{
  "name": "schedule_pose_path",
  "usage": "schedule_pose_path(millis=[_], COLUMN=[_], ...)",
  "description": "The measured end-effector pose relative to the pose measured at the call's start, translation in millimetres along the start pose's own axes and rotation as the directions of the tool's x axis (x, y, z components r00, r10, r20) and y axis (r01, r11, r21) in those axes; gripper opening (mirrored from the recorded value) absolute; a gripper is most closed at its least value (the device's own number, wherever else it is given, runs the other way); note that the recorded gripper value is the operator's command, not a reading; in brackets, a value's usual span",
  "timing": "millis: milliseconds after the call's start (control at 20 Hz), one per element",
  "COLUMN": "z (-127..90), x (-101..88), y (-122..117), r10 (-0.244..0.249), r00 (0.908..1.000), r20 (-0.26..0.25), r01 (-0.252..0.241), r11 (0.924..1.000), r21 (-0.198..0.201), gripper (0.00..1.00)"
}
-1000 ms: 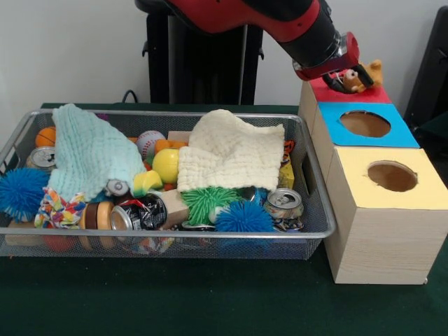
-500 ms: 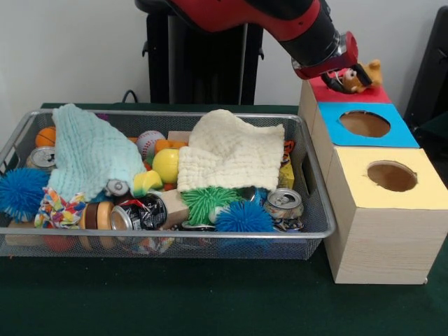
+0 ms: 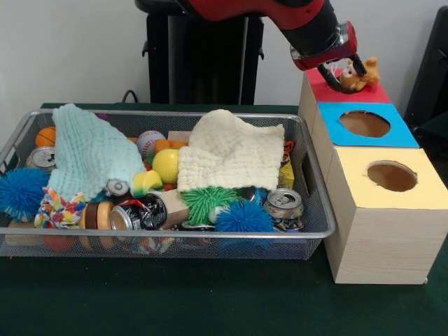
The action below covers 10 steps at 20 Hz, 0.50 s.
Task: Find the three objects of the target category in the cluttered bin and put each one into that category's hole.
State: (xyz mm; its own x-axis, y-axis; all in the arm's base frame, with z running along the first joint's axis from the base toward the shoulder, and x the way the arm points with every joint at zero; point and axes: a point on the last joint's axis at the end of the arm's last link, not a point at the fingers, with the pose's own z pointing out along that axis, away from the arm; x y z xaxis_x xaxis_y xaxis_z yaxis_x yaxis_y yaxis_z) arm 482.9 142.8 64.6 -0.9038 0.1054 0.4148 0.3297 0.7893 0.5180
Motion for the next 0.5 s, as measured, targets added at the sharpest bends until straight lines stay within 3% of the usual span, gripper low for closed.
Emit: schedule_pose_path(millis=[400, 500], z=[-3.3, -3.5], x=[-3.5, -4.8], y=[5.2, 7.8], r10=[-0.072, -0.108], r00=[0.9969, 0.9927], r20=[-0.034, -0.054], r01=[0.073, 0.111], r11=[0.9966, 0.9918], r21=[0.039, 0.063], gripper=[1.0, 1.0])
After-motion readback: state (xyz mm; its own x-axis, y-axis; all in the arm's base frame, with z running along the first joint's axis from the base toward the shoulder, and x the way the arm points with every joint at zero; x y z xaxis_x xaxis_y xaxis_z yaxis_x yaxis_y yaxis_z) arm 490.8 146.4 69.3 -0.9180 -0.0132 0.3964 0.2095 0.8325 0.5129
